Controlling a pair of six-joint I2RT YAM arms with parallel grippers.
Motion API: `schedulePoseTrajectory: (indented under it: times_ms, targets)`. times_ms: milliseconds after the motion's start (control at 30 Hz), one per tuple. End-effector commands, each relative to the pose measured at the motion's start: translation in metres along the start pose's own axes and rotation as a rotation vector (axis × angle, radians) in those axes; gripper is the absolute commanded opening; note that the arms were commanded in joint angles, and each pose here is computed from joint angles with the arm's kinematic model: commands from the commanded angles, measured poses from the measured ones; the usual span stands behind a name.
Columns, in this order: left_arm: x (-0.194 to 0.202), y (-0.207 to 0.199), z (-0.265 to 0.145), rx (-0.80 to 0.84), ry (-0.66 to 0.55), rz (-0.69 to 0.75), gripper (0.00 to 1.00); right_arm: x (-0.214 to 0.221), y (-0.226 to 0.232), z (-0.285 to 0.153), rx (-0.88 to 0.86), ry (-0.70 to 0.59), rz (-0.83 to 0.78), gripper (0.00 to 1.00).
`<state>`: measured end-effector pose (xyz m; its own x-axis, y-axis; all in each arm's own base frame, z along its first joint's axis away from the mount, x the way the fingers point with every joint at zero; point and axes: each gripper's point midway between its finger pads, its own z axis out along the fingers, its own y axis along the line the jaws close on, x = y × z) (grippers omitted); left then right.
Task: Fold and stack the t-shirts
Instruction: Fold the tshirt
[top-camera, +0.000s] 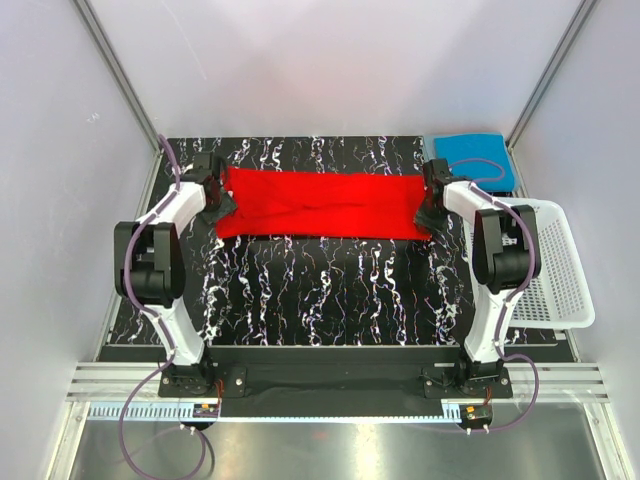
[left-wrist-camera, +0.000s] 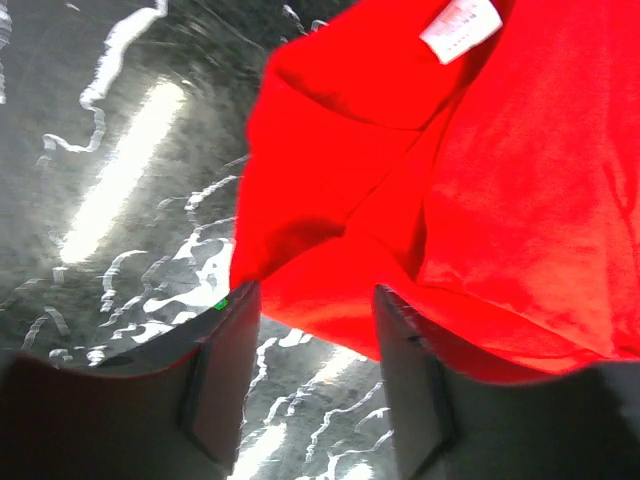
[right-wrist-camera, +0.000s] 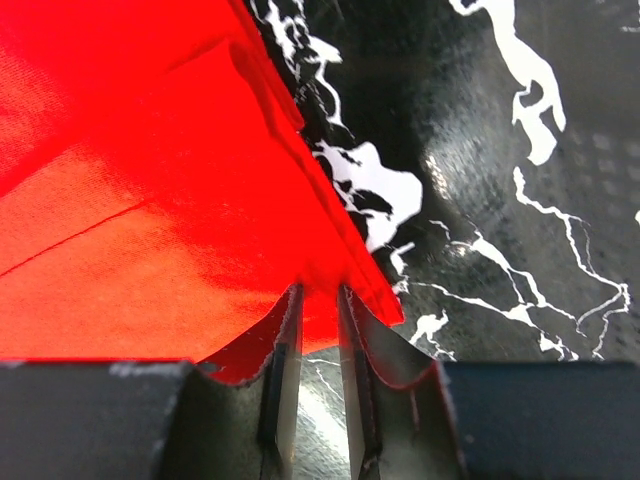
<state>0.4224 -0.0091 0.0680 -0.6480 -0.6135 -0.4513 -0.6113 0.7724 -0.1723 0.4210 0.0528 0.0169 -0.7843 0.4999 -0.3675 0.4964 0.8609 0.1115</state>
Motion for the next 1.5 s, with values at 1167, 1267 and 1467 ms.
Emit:
schedulePoseTrajectory:
  times_ms: [1167, 1267, 1467]
  targets:
    - [-0.005, -0.007, 0.002, 0.468, -0.113, -0.18, 0.5, 0.034, -0.038, -0.031, 0.032, -0.011, -0.033, 0.27]
    - [-0.012, 0.003, 0.005, 0.376, -0.118, -0.176, 0.24, 0.041, -0.042, -0.031, 0.037, 0.007, -0.016, 0.24]
    - [-0.012, 0.016, 0.011, 0.275, -0.087, -0.144, 0.04, 0.057, -0.047, -0.034, 0.024, 0.022, 0.013, 0.24]
